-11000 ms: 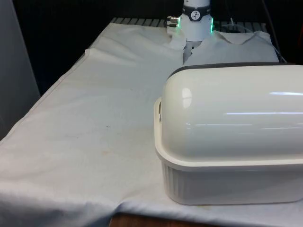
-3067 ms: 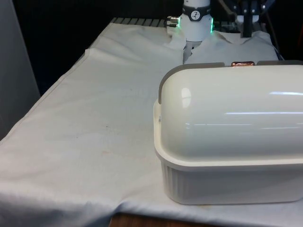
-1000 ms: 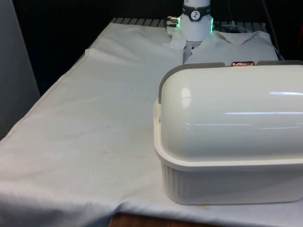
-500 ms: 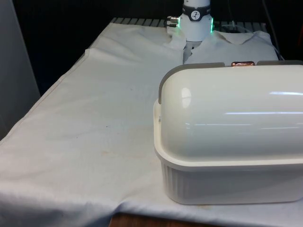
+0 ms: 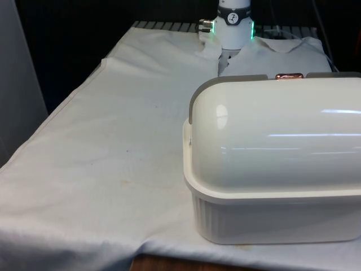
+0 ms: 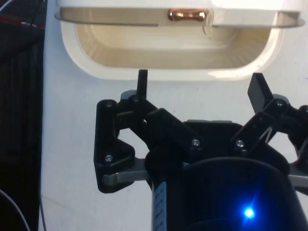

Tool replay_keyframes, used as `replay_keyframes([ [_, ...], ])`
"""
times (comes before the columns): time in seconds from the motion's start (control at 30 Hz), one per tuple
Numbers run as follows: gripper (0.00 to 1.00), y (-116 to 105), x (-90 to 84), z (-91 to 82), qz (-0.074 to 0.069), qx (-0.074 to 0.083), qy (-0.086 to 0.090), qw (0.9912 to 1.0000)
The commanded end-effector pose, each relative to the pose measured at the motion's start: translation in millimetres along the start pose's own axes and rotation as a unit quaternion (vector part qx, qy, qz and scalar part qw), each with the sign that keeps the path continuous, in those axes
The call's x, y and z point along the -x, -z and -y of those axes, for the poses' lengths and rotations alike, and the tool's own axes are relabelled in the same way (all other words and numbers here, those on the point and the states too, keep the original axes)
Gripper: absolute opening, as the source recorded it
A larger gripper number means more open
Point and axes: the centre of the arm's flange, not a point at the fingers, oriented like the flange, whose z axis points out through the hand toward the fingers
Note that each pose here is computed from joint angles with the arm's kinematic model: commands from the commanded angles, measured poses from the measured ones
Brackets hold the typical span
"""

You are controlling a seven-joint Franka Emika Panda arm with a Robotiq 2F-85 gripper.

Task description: Open the lid, then close it.

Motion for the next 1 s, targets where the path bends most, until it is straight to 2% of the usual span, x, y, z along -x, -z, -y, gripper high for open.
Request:
replay_keyframes([
  [0.0,1.00,-2.0,-2.4,1.0,-0.002,-0.001,-0.001,1.00000],
  [0.13,1.00,-6.0,-3.6,0.7,-0.004,0.001,0.001,0.99999],
  [0.43,1.00,-28.6,-18.6,4.2,-0.020,0.004,0.001,0.99980],
  [0.47,1.00,-26.4,-16.9,3.2,-0.018,0.004,0.001,0.99984],
  [0.97,1.00,-64.9,-30.5,9.5,-0.043,0.009,0.001,0.99902],
])
